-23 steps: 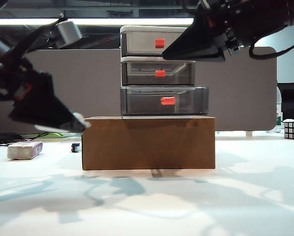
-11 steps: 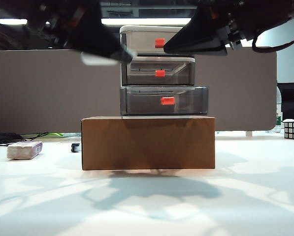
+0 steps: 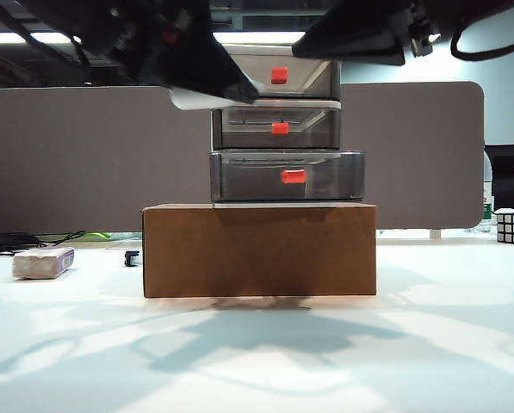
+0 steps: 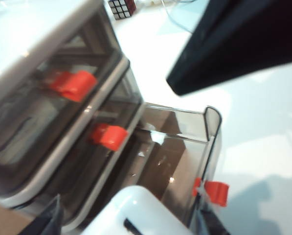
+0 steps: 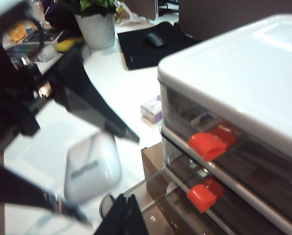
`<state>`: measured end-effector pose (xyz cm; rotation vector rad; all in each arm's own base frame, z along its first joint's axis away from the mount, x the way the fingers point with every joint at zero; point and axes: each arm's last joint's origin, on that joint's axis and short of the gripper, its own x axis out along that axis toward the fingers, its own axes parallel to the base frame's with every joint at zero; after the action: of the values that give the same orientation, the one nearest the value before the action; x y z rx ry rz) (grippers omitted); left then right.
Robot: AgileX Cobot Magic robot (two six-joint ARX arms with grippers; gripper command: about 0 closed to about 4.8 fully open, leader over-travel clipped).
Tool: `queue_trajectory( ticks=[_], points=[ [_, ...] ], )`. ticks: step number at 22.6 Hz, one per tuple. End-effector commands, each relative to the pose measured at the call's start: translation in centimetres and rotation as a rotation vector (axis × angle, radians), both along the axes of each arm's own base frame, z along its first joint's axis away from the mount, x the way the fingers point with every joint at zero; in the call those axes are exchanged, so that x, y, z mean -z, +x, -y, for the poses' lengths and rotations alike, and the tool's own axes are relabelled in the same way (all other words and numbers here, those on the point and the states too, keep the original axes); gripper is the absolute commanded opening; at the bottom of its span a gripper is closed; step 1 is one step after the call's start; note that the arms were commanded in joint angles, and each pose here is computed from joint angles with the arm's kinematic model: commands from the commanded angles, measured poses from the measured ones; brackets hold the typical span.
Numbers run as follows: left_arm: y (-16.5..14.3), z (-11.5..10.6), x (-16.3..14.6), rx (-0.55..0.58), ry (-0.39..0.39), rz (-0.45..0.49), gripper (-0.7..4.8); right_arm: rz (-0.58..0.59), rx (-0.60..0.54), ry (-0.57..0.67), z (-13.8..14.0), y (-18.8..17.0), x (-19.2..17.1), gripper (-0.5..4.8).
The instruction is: Open the third layer of the drawer on the table, pick up the earphone case on the table and put it in, and finally close the drawer.
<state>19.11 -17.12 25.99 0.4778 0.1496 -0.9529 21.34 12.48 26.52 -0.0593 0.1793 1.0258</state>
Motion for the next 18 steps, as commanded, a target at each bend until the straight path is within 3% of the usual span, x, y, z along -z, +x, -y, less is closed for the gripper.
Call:
queue_trajectory(
  ticks=[1,7,18],
  points=[
    [0.1,1.4,-0.2,0.018,-0.056,0.049,1.14,0.019,-0.003,0.007,0.2,-0.4,-0.6,-0.05],
    [0.5,3.5,0.5,-0.016,-0.050,0.044,1.14,0.009,-0.003,0.000,0.5,-1.0,-1.0,-0.05],
    [1.4,4.4,1.4,-0.028,-0.046,0.017,1.14,0.022,-0.004,0.001,0.8,-1.6,-1.5,-0.05]
  ],
)
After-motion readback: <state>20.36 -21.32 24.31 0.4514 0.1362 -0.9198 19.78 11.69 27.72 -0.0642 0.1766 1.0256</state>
